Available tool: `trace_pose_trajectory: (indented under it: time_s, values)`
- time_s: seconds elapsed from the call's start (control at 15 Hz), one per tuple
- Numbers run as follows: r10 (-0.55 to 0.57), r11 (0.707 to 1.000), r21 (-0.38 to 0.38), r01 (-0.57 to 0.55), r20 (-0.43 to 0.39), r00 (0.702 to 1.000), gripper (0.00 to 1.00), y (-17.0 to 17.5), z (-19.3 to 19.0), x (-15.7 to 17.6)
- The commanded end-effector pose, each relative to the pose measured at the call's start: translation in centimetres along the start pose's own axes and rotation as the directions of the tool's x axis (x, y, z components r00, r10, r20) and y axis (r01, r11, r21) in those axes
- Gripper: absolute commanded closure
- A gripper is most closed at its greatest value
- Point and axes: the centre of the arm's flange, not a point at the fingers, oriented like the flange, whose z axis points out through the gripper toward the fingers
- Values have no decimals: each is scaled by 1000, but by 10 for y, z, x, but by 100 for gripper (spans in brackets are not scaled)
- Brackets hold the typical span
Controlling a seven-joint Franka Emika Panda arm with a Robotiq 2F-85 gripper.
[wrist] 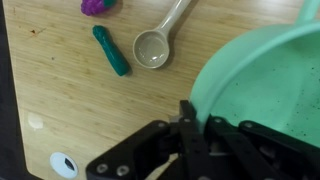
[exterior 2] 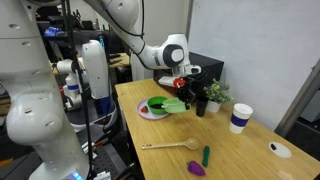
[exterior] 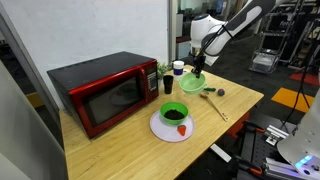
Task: Pour the contents in the green pot into the green bowl, place the zucchini and purple grapes inside the green pot
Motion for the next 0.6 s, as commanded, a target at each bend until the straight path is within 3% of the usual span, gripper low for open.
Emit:
trace_pose_trajectory:
  time_s: [0.0,0.53]
  values:
    - [41,998,57,-41,-6,999,98,17,23,-10]
    - [149,983,118,-144,-39,988,98,20,70,-32]
